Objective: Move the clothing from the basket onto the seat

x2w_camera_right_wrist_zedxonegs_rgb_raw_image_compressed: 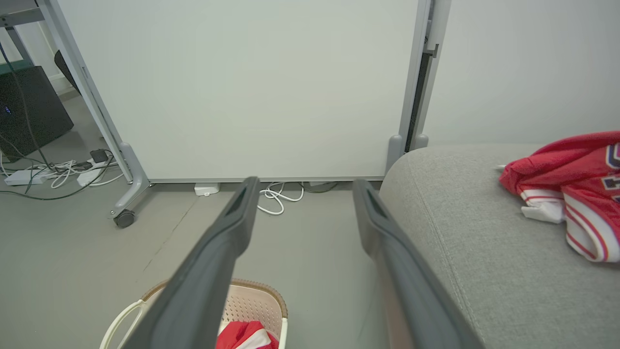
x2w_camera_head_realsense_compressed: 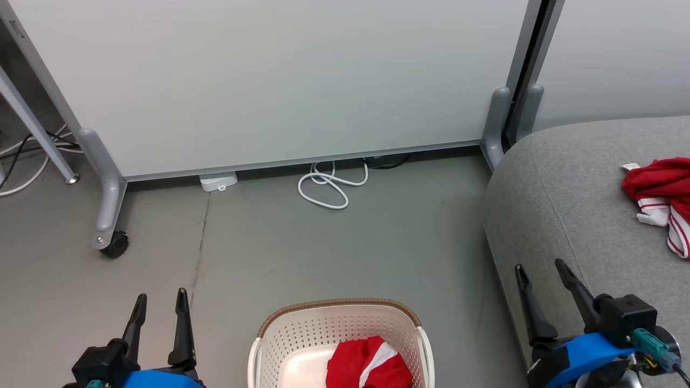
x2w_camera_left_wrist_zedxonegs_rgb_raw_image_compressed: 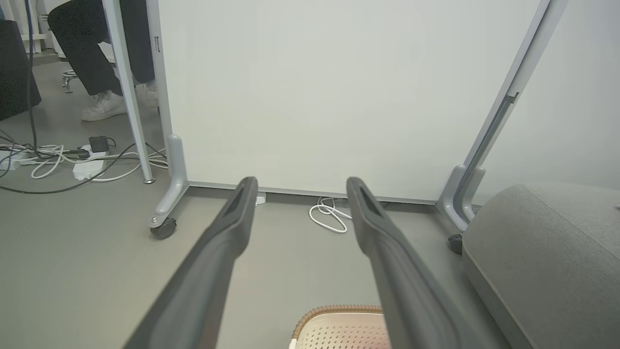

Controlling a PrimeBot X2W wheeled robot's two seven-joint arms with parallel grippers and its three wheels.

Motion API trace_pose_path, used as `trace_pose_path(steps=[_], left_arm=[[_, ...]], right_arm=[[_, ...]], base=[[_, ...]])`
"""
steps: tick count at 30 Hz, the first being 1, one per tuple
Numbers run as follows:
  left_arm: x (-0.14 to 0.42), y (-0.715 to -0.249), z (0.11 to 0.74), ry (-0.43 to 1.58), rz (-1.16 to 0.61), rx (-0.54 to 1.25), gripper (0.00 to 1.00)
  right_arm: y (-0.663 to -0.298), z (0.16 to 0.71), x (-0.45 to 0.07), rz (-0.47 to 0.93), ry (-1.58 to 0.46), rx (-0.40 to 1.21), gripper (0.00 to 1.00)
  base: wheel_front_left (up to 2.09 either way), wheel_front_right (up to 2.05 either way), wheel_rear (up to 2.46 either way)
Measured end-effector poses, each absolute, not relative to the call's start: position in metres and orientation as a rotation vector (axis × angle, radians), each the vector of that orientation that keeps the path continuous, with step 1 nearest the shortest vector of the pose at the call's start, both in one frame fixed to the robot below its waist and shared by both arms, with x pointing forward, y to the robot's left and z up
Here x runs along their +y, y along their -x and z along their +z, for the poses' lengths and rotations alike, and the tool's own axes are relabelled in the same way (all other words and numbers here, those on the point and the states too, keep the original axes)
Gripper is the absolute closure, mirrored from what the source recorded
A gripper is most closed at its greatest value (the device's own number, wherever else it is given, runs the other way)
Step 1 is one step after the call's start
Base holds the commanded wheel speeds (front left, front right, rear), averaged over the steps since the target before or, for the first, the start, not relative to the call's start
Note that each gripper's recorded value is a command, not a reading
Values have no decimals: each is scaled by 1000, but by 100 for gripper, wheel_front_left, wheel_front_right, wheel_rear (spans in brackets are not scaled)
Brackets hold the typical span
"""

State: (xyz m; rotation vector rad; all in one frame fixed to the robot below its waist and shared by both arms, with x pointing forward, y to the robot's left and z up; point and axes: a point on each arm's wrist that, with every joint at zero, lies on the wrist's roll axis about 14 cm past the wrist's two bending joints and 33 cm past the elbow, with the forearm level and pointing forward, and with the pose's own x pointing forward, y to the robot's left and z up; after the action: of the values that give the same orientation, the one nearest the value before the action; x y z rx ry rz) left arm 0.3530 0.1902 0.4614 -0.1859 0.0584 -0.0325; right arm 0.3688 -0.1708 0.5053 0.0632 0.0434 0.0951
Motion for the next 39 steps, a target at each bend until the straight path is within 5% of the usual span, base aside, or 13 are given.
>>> trace_pose_path(steps=[27, 39], left_arm=[[168, -369, 451, 174, -97, 94, 0], [123, -412, 390, 189, -224, 279, 0]], right_arm=[[-370, 492, -167, 102, -89, 81, 0], [-393, 471, -165, 105, -101, 121, 0]], base=[[0, 0, 0], [0, 0, 0]])
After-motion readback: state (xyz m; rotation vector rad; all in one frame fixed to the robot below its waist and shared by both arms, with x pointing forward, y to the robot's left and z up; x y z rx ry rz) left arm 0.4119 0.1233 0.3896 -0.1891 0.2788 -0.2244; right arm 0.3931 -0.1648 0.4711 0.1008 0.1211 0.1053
